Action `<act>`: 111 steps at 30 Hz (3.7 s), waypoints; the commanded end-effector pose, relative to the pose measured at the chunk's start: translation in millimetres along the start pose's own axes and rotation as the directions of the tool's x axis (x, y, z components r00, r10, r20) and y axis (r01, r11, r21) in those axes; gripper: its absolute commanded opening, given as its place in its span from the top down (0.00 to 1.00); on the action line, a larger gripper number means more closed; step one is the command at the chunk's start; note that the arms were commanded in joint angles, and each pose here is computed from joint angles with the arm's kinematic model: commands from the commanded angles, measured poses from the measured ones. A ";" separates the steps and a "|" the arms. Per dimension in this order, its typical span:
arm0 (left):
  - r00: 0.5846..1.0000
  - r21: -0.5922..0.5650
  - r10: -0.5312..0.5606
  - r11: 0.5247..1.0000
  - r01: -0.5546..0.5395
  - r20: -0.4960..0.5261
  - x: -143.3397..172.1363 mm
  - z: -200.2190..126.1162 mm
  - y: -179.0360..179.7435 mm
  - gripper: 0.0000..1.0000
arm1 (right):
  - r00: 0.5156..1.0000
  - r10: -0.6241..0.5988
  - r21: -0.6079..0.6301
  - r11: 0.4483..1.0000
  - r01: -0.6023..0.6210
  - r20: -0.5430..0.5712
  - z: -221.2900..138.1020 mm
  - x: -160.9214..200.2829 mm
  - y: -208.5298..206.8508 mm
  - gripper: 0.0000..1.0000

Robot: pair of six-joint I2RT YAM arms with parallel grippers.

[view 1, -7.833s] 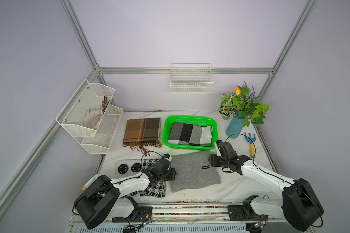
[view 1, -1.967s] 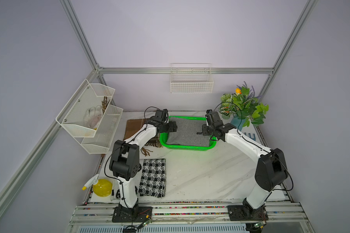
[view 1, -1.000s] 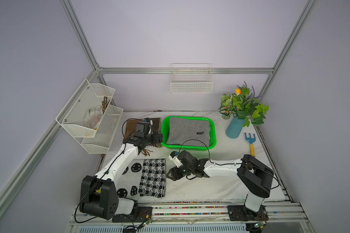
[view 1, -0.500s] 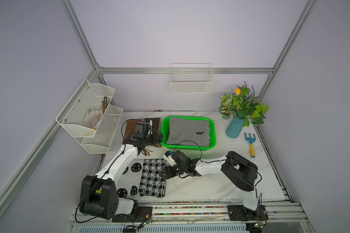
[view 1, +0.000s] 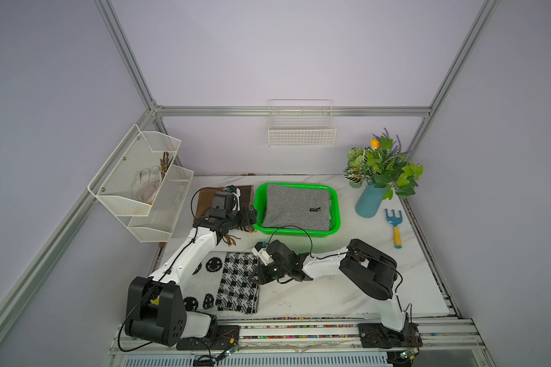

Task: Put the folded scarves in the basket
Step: Move the scarf to the center of the board, then pick up the scarf at the center of the board.

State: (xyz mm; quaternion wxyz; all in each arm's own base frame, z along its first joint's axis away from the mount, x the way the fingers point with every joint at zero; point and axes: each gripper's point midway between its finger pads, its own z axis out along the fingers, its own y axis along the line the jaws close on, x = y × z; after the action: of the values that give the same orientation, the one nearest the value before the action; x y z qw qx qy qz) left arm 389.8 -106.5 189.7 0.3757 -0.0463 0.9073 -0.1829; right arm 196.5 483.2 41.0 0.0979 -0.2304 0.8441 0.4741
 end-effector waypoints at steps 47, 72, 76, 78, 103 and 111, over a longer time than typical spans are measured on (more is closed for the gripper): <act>0.993 -0.142 0.067 0.987 -0.081 -0.102 135.1 19.3 35.0 0.15 | 0.921 0.039 0.433 0.875 -0.219 0.388 -249.9 57.4 -128.0 1.00; 0.954 0.049 0.042 0.998 -0.029 -0.297 185.4 51.8 7.5 0.22 | 0.920 0.189 0.254 0.924 -0.284 0.344 -224.4 85.7 -120.7 0.44; 0.938 0.063 0.038 0.998 -0.017 -0.345 197.6 56.7 6.2 0.21 | 0.927 0.199 0.273 0.917 -0.290 0.317 -216.3 89.2 -130.5 0.43; 0.935 0.078 0.042 0.997 -0.015 -0.353 201.5 56.2 2.1 0.21 | 0.930 0.202 0.270 0.919 -0.288 0.307 -212.6 87.0 -131.1 0.42; 0.905 0.156 0.002 0.985 0.070 -0.424 242.5 48.0 -8.5 0.21 | 0.929 0.144 0.324 0.910 -0.260 0.342 -224.6 73.9 -131.3 0.55; 0.892 0.219 0.012 0.971 0.098 -0.451 251.8 46.4 -20.7 0.47 | 0.940 0.205 0.226 0.936 -0.270 0.274 -203.1 79.5 -126.3 0.47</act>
State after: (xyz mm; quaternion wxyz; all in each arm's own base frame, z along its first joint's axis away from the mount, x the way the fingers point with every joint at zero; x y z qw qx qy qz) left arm 283.8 -193.6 34.6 0.2534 0.0265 0.9202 -0.2971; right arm 211.8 230.9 36.5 0.2121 -0.0506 0.8964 0.3860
